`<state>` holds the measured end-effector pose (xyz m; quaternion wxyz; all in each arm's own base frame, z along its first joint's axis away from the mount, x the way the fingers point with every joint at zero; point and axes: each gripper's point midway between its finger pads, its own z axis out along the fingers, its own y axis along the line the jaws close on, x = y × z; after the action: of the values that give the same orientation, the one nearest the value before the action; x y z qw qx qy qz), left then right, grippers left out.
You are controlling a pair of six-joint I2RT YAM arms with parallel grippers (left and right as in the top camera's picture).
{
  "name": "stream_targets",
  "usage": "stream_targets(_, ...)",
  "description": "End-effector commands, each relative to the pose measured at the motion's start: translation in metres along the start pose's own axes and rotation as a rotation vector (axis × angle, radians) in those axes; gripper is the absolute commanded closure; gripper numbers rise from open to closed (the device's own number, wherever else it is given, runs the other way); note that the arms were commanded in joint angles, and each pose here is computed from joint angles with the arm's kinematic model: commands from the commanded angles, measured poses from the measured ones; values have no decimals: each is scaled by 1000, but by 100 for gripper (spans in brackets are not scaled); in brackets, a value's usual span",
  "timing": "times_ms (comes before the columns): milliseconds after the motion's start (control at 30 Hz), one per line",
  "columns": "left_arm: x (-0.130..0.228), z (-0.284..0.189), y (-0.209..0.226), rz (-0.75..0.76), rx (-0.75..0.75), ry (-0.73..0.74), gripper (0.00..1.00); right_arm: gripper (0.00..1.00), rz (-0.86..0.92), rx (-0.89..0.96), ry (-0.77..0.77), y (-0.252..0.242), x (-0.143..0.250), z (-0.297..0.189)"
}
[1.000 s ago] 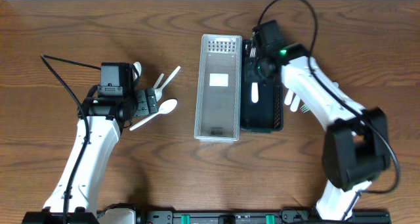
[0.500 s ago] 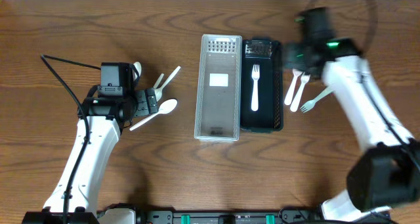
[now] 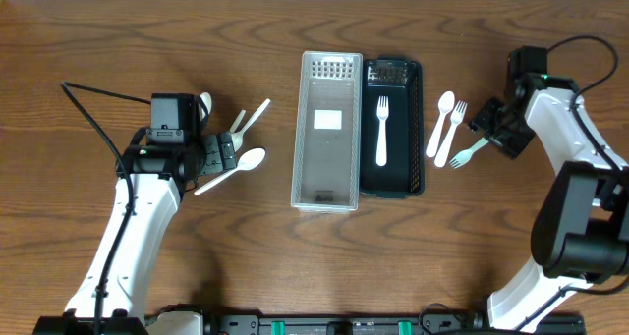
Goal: Pack container
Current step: 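Grasp the second white fork with the right gripper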
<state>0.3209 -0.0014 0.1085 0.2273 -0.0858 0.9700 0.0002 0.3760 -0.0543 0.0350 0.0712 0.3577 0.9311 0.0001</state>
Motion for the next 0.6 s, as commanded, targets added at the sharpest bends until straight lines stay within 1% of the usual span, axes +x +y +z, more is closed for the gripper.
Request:
stream_targets(0,-6,-2,0,0,3,-11,2,39,30,-8,28,3,5,12)
stream_targets(200,-6,-2,0,0,3,-11,2,43,28,13,58,3,8,36)
stream_targets(300,-6,-2,0,0,3,-11,2,48,27,32,85,0,13,49)
stream_targets(433,-6,-2,0,0,3,-11,2,65,25,51,109,-3,18,57)
stream_targets(467,-6,-2,0,0,3,-11,2,73,24,51,109,-3,18,57)
stream_targets(533,-6,-2,0,0,3,-11,2,95,19,53,101,-4,16,53)
stream_targets(567,-6,-2,0,0,3,-11,2,98,14,50,98,-3,16,51)
